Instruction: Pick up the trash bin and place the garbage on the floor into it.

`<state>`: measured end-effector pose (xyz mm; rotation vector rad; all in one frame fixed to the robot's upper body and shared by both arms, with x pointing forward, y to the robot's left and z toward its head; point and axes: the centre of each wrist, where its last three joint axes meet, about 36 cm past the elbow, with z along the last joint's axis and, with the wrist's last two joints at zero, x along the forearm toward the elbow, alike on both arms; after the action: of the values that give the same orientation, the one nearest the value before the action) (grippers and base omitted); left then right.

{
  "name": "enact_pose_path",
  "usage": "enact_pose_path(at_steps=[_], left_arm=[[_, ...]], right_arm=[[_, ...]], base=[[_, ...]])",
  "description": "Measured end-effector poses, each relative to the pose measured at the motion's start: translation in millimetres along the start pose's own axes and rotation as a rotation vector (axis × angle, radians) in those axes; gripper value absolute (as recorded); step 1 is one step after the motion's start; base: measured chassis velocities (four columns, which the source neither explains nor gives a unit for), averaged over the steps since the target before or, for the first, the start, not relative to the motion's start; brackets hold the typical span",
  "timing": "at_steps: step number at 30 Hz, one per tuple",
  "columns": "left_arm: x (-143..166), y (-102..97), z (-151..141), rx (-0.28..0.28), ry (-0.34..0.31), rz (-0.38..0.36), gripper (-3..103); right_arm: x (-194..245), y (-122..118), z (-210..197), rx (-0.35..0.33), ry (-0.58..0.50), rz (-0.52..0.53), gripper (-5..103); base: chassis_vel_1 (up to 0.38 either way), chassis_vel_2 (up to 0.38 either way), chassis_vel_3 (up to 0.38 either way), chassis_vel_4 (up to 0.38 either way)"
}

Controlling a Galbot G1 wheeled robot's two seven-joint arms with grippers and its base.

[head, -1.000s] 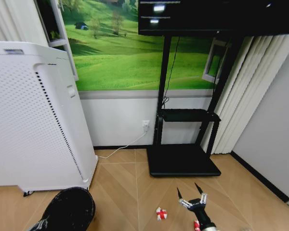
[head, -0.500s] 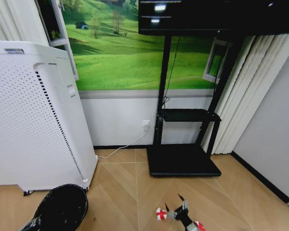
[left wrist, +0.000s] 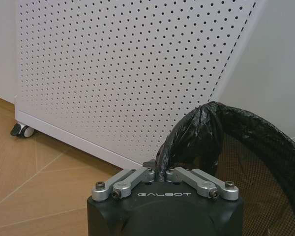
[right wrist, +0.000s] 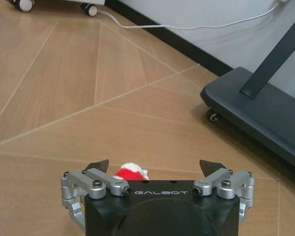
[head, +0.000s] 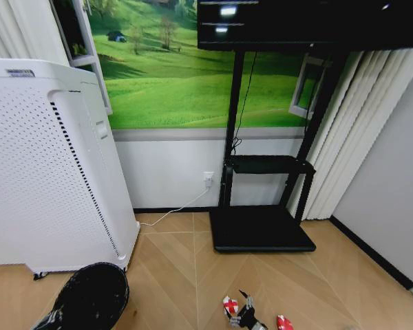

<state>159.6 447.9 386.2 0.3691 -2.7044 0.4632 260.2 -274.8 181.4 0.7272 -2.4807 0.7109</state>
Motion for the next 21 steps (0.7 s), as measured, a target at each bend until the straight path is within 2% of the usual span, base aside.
enact_pose_path(at_steps=[12, 19, 21], left_arm=[[0, -4.5, 2, 0.007, -0.004, 0.008, 4], [-1, -6.4, 3, 0.01, -0.001, 0.016, 4], [-1, -6.6, 3, 0.01, -0.001, 0.017, 4]], right_arm=[[-19, -12, 11, 0.054, 0.061, -0.076, 100], [-28, -3, 22, 0.051, 0.08, -0.111, 101], [-29, -2, 22, 0.049, 0.081, -0.114, 99]], base=[[0.0, 0.0, 0.0, 0.0], [0.0, 0.0, 0.0, 0.0], [0.0, 0.0, 0.0, 0.0]])
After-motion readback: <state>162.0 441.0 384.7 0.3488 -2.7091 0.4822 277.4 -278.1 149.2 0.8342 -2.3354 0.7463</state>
